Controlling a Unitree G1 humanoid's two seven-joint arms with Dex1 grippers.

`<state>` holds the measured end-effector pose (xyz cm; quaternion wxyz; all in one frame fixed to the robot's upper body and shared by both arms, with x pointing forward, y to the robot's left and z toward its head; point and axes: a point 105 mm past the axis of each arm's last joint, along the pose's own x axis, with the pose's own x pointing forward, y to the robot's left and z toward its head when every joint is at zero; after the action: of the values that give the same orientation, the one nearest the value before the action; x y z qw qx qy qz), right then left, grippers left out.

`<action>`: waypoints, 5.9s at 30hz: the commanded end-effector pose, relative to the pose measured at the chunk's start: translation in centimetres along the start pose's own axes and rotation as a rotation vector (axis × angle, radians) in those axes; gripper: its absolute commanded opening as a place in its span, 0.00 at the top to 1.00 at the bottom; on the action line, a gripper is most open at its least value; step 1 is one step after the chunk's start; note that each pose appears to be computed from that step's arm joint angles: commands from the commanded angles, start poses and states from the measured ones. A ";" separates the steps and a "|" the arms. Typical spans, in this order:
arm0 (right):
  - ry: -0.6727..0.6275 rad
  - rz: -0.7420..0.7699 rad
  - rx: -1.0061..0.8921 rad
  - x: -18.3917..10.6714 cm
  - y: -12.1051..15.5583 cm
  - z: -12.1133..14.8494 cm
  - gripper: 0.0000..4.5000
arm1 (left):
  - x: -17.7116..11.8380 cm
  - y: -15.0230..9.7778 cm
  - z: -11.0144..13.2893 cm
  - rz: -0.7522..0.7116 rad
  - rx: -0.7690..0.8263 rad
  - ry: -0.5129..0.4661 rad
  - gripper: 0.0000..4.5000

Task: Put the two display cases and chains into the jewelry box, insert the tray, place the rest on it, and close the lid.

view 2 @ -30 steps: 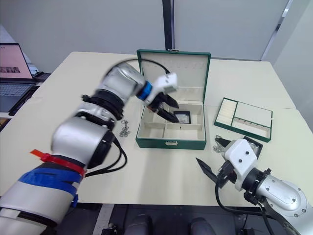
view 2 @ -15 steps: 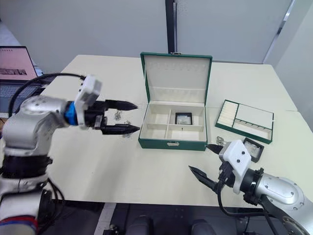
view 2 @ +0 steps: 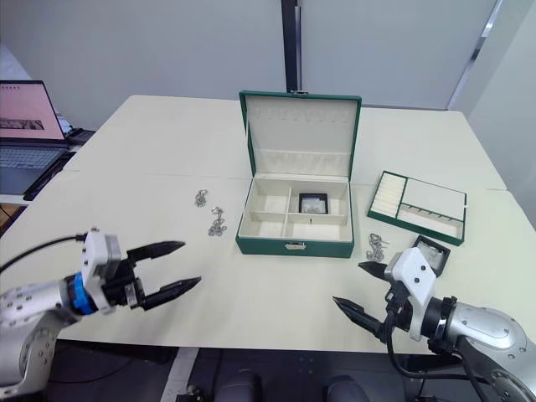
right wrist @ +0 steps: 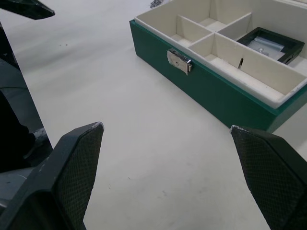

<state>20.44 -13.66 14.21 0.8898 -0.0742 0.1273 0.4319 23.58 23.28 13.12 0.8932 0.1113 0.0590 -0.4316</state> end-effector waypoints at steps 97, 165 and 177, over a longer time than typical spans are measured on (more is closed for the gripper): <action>-0.188 0.067 -0.229 2.9 1.8 9.7 0.00 | 12.3 17.2 -1.9 0.912 -0.313 0.146 0.13; -0.158 -0.027 -0.198 -0.9 -1.6 7.6 0.00 | 8.7 5.0 17.1 0.275 -0.006 0.213 1.00; -0.149 -0.081 -0.206 -1.4 -2.2 7.5 0.00 | 13.3 4.5 17.1 0.204 0.073 0.195 1.00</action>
<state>22.83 -14.35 20.65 0.9009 -0.1212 0.0400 0.4148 34.94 12.05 26.31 0.9106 0.1755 0.1605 -0.3380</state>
